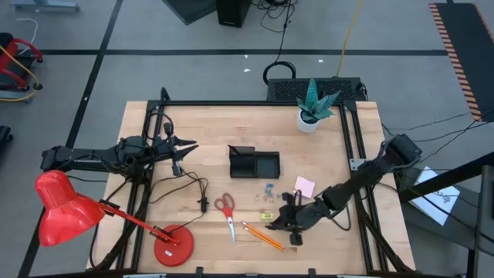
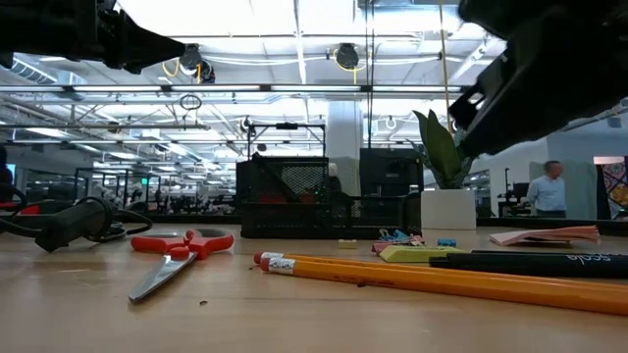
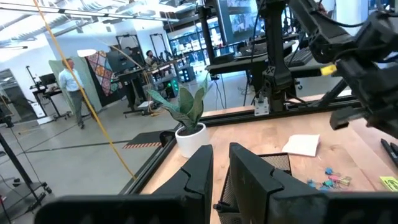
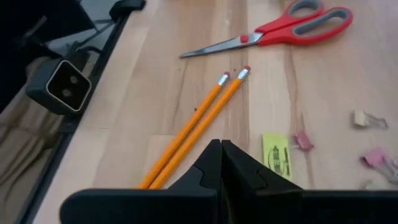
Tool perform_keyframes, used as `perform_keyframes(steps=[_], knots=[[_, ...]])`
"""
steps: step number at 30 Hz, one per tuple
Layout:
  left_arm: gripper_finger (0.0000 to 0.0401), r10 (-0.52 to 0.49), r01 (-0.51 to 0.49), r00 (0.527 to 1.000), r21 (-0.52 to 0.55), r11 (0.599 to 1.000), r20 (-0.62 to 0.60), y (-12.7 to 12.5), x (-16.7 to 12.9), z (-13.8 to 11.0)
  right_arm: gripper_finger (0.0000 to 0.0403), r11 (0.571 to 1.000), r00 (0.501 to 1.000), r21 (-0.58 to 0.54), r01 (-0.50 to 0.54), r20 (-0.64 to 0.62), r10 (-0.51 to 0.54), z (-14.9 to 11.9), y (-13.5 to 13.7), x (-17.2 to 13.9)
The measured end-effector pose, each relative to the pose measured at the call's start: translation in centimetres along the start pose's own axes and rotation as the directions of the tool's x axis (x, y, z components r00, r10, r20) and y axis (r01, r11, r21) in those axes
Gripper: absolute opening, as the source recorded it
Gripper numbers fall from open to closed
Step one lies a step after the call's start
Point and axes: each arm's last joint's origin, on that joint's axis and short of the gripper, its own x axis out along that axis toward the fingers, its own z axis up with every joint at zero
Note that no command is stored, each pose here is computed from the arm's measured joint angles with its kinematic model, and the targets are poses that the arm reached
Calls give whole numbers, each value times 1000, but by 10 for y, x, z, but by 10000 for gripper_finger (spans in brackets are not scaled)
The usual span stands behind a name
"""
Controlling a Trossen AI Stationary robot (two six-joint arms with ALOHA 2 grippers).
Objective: Pick and place office supplies into organizer
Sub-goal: Put the black pen into the black desk organizer
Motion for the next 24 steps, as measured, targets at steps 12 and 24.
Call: perform_keyframes(steps=[12, 24], knots=[[63, -1, 1, 1000, 3, 1000, -4, 0, 0, 0, 16, 998, 966, 3, 58, -254, -56, 14, -8, -22], [63, -1, 1, 1000, 3, 1000, -6, 0, 0, -1, 152, 979, 935, 166, 116, -350, -52, 6, -2, -30]])
